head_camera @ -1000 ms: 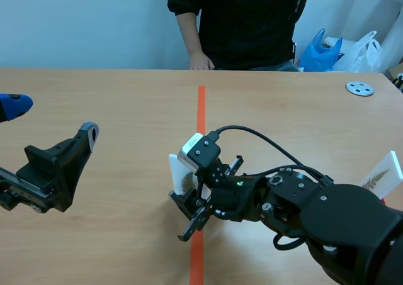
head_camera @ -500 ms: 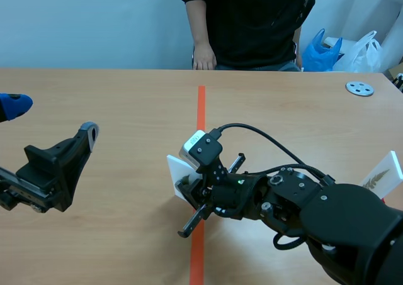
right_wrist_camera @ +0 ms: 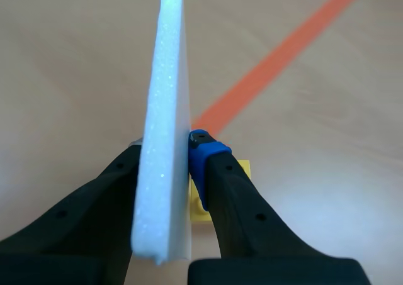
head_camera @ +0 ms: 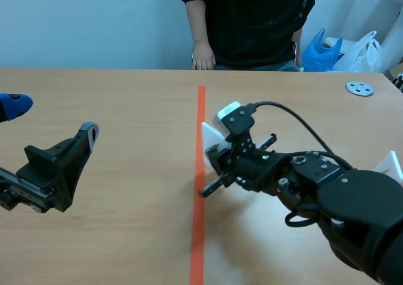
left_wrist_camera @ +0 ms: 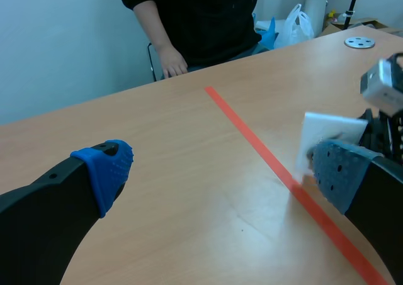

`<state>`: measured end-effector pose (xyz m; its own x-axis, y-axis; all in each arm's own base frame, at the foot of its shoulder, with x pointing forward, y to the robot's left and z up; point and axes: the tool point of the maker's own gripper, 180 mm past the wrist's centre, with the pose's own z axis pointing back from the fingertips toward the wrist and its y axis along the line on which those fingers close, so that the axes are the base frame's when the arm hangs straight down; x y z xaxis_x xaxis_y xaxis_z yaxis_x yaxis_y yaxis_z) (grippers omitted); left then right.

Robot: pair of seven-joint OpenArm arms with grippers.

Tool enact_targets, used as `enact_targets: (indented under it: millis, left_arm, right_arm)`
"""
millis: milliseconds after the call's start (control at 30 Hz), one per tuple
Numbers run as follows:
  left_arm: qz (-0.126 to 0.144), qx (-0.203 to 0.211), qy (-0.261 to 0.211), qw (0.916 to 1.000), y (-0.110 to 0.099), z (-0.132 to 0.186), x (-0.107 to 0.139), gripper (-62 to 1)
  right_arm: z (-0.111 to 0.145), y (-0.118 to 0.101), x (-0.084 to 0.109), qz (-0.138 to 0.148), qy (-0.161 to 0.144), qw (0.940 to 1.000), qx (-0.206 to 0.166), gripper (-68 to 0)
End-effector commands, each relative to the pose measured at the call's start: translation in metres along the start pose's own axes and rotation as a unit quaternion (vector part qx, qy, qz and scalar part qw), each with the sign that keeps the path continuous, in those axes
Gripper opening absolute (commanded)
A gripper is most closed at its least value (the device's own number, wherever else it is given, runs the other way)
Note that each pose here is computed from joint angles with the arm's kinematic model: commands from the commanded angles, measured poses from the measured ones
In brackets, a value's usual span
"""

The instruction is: Sort the leaf by its shape. The table is split by an orange tape line. A compound leaf with several leaflets goes to the left side, a simple leaf with one blade goes to the right side. Return to the home posture when a red brick is placed on the table.

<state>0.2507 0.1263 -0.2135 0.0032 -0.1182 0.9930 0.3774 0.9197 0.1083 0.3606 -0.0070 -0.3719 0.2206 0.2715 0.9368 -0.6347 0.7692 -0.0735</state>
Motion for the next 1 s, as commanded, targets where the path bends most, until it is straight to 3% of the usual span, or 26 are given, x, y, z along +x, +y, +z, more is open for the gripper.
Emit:
enact_targets:
  millis: [0,167,400,767,967]
  left_arm:
    - [0.003,0.001,-0.016,0.9999,-0.001,-0.001,0.008,0.4]
    - [0.003,0.001,-0.016,0.9999,-0.001,-0.001,0.008,0.4]
    - [0.003,0.001,-0.016,0.9999,-0.001,-0.001,0.008,0.4]
    - [0.003,0.0,-0.016,0.9999,-0.001,-0.001,0.008,0.4]
    - [0.003,0.0,-0.016,0.9999,-0.001,-0.001,0.008,0.4]
  right_arm:
    - [0.004,-0.029,0.013,0.0,-0.017,0.9992,-0.037,-65.8]
    - [0.033,-0.092,0.0,-0.023,-0.01,0.9896,-0.142,-65.8]
    - [0.078,-0.144,-0.026,-0.044,0.011,0.9742,-0.221,-65.8]
    - [0.131,-0.172,-0.064,-0.084,0.031,0.9525,-0.291,-65.8]
    - [0.137,-0.176,-0.066,-0.088,0.029,0.9494,-0.3,-62.4]
